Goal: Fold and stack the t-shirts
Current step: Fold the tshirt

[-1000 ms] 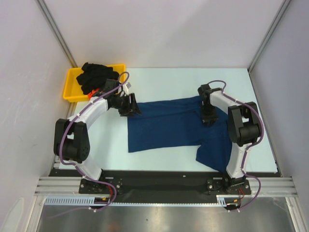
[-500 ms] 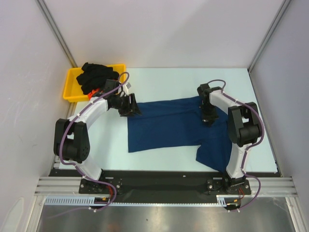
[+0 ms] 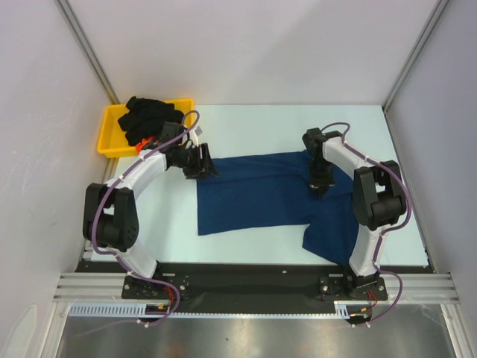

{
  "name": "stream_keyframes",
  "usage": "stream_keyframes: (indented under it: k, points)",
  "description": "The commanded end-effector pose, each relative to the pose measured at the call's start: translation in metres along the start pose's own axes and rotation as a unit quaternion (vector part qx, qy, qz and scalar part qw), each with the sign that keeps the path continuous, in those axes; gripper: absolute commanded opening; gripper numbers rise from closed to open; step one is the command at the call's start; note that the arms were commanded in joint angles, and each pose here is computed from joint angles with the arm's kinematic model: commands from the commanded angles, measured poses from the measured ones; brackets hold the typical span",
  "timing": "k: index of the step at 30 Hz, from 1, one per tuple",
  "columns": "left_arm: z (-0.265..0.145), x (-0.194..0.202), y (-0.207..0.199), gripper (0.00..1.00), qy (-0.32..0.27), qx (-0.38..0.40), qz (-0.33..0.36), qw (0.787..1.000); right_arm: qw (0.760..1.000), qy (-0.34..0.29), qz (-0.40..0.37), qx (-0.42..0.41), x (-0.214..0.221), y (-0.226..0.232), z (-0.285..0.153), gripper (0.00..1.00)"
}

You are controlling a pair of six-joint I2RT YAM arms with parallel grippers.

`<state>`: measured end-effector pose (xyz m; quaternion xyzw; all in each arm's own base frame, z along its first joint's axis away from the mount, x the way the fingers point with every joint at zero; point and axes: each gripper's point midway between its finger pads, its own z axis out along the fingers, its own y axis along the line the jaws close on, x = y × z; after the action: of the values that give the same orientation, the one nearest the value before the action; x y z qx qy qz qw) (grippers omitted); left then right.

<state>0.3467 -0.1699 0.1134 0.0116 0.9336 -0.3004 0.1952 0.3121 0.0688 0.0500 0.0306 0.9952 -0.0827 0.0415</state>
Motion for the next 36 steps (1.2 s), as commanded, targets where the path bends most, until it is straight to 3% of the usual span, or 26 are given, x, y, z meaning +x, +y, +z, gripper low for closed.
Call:
stream_keyframes:
  k: [1, 3, 5, 10, 12, 17, 23, 36]
  points:
    - [-0.001, -0.013, -0.006, 0.59, -0.018, 0.017, 0.002, 1.0, 0.998, 0.015, 0.05, -0.027, 0.005, 0.013, -0.011, 0.0]
    - [0.001, -0.015, -0.006, 0.59, -0.018, 0.017, 0.001, 1.0, 0.997, 0.018, 0.059, -0.055, 0.005, 0.022, -0.011, 0.04]
    - [0.001, -0.018, -0.006, 0.59, -0.02, 0.017, 0.002, 1.0, 0.993, 0.017, 0.08, -0.079, 0.004, 0.026, -0.016, 0.17]
    - [0.002, -0.02, -0.007, 0.59, -0.021, 0.018, 0.004, 1.0, 0.976, -0.054, 0.17, -0.123, -0.043, -0.016, -0.037, 0.43]
    - [0.003, -0.019, -0.006, 0.6, -0.018, 0.017, 0.005, 1.0, 0.97, -0.087, 0.19, -0.126, -0.063, -0.032, -0.044, 0.44]
    - [0.005, -0.016, -0.004, 0.6, -0.011, 0.017, 0.006, 1.0, 0.957, -0.081, 0.265, -0.087, -0.073, -0.091, -0.014, 0.43]
    - [0.008, -0.016, -0.008, 0.6, -0.007, 0.029, -0.009, 1.0, 0.953, -0.068, 0.285, -0.075, -0.063, -0.115, 0.002, 0.36]
    - [0.013, -0.029, -0.004, 0.6, -0.005, 0.02, -0.003, 1.0, 0.953, -0.037, 0.288, -0.085, -0.05, -0.127, 0.027, 0.43]
